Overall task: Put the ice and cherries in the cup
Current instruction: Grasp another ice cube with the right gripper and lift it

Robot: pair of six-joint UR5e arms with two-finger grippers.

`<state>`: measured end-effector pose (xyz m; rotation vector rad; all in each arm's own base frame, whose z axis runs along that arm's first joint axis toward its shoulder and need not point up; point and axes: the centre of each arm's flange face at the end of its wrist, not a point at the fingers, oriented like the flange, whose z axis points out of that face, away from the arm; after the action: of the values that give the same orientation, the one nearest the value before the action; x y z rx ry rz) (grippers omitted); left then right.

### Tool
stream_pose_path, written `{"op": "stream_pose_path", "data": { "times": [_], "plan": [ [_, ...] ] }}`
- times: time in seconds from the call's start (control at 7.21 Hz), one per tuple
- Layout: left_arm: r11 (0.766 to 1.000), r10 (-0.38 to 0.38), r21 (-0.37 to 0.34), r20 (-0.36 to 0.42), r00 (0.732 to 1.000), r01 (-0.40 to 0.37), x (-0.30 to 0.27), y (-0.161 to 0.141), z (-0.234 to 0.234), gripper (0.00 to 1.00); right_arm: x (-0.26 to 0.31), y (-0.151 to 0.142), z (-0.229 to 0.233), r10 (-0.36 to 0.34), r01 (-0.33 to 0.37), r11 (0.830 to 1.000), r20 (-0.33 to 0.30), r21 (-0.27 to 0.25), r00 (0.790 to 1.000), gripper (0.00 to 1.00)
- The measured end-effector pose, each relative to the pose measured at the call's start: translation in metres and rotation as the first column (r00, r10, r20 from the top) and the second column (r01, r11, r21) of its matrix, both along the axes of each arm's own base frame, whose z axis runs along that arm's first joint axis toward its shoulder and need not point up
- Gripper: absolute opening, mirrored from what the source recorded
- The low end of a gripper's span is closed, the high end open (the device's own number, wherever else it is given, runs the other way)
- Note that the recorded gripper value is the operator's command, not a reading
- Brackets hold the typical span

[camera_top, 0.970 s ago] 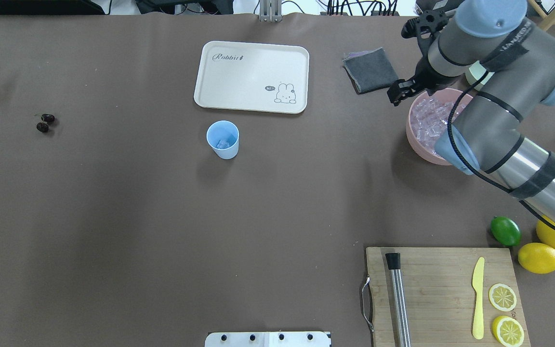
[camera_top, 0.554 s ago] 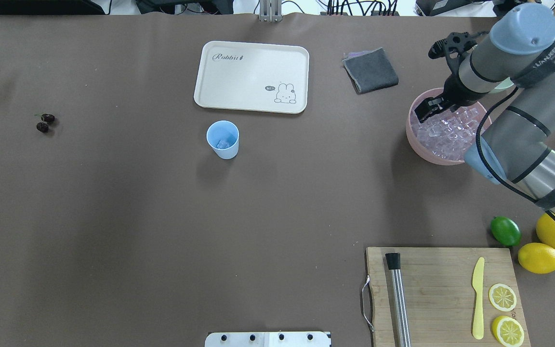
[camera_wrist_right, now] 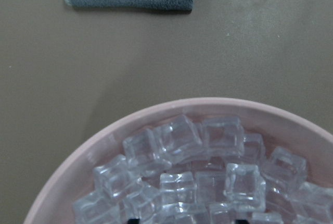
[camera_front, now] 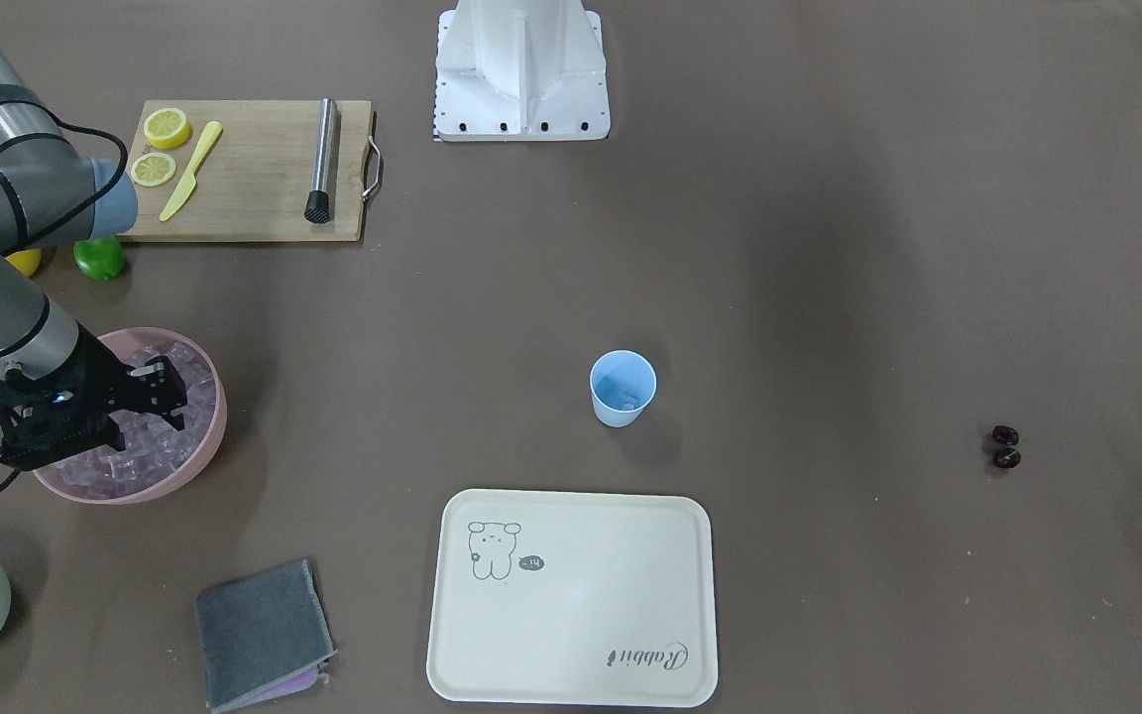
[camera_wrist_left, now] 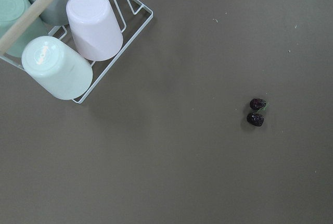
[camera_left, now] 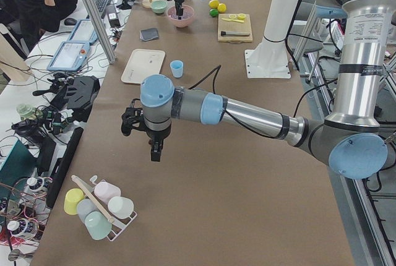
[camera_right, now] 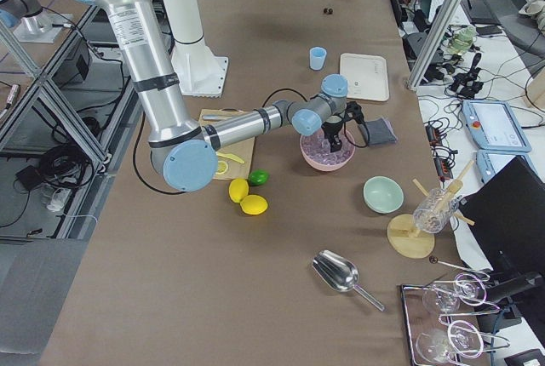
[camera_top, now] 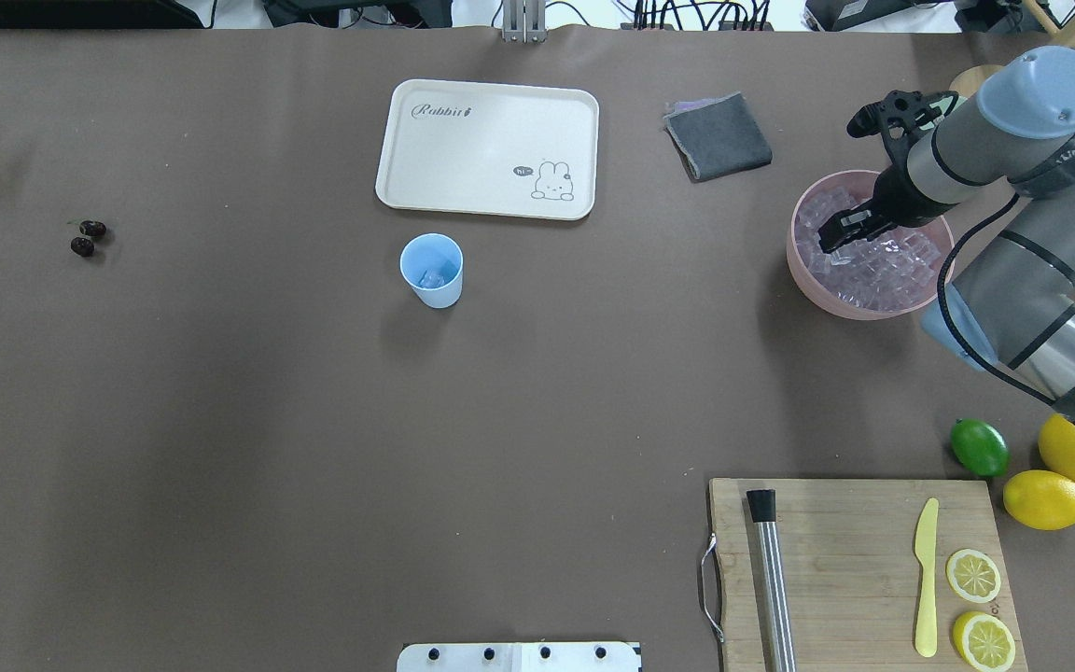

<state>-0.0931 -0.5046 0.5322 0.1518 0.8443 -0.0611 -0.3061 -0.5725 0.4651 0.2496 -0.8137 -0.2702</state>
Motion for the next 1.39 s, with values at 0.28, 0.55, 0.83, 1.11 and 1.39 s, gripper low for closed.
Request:
{"op": "stream_pose_path", "data": {
  "times": [0.28, 0.55, 0.83, 1.11, 1.39],
  "plan": [
    [1.0, 0.0, 0.001, 0.0, 1.0, 0.0, 0.0, 0.0, -0.001, 0.98, 0.003, 0.005, 0.005, 0.01, -0.01, 1.0, 0.006, -0.027, 1.0, 0.32],
    [1.0, 0.0, 0.005, 0.0, 1.0, 0.0, 0.0, 0.0, -0.002, 0.98, 0.006, 0.011, 0.004, 0.033, -0.031, 0.997, 0.023, -0.068, 0.999, 0.26],
    [1.0, 0.0, 0.01, 0.001, 1.0, 0.0, 0.0, 0.0, -0.005, 0.98, 0.01, 0.018, 0.009, 0.037, -0.035, 0.996, 0.023, -0.084, 0.999, 0.23],
    [1.0, 0.0, 0.016, 0.001, 1.0, 0.0, 0.0, 0.0, -0.008, 0.98, 0.013, 0.016, -0.02, 0.043, -0.04, 0.996, 0.034, -0.08, 0.998, 0.22],
    [1.0, 0.001, 0.02, 0.001, 1.0, -0.001, 0.0, -0.001, -0.01, 0.98, -0.011, -0.016, -0.157, 0.076, -0.073, 0.986, 0.014, -0.152, 0.997, 0.22]
  ]
}}
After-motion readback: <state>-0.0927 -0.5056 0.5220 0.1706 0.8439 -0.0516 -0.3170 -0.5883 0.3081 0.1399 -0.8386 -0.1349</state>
